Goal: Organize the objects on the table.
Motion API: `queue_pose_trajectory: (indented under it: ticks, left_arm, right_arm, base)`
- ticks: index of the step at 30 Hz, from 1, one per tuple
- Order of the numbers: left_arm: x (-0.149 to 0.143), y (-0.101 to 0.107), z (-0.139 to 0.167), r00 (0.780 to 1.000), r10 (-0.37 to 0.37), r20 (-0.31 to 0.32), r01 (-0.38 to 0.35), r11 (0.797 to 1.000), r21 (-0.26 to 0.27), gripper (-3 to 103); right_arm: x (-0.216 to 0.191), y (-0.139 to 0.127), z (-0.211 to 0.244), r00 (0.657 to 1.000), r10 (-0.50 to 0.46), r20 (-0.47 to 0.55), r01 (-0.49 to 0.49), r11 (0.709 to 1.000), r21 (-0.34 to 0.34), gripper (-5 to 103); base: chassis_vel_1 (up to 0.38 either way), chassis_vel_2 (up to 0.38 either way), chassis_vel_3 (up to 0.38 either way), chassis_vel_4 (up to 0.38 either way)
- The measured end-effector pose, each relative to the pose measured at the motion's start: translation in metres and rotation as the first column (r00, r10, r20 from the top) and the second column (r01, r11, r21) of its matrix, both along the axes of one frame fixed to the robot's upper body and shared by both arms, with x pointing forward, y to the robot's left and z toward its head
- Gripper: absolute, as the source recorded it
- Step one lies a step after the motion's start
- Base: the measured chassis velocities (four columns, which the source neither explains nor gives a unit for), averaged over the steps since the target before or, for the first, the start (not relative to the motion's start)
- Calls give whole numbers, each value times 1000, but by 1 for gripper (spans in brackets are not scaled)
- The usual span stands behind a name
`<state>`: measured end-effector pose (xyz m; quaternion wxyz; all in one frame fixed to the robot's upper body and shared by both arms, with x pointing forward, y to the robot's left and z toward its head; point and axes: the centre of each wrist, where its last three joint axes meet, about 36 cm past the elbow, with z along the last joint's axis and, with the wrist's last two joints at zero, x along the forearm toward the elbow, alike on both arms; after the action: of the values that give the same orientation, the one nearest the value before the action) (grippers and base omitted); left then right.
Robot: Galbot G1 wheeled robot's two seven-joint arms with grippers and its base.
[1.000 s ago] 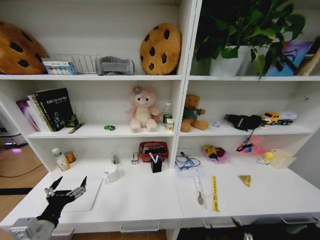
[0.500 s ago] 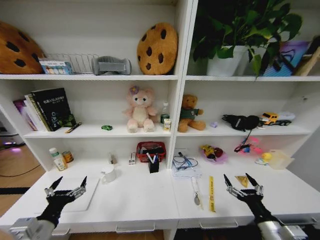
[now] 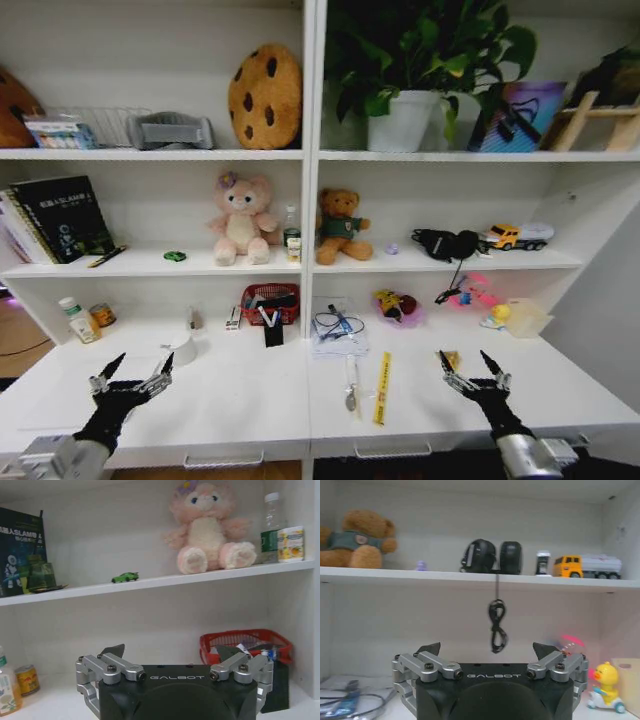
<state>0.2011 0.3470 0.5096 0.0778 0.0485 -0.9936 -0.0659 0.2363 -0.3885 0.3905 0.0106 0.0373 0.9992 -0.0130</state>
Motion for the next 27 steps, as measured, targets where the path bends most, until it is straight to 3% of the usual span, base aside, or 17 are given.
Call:
queue_pose_trajectory:
  ticks: [6, 11, 16, 27]
  left_arm:
    - [0, 0, 0, 1000, 0, 0, 0, 1000, 0, 100]
    - [0, 0, 0, 1000, 0, 0, 0, 1000, 0, 100]
    - [0, 0, 0, 1000, 0, 0, 0, 1000, 0, 100]
    - [0, 0, 0, 1000, 0, 0, 0, 1000, 0, 100]
  right_arm:
    - [9, 10, -7, 998, -34, -53, 37, 998, 46, 100]
    - [20, 34, 0, 995, 31, -92, -24, 996, 85, 100]
    - [35, 39, 9, 985, 30, -168, -18, 997, 74, 100]
    - [107, 36, 12, 940, -59, -336, 88, 994, 71, 100]
  base:
    - [-236, -244, 243, 253]
    - [-34, -92, 47, 30]
    - [72, 94, -29, -39]
    - [31, 27, -21, -23]
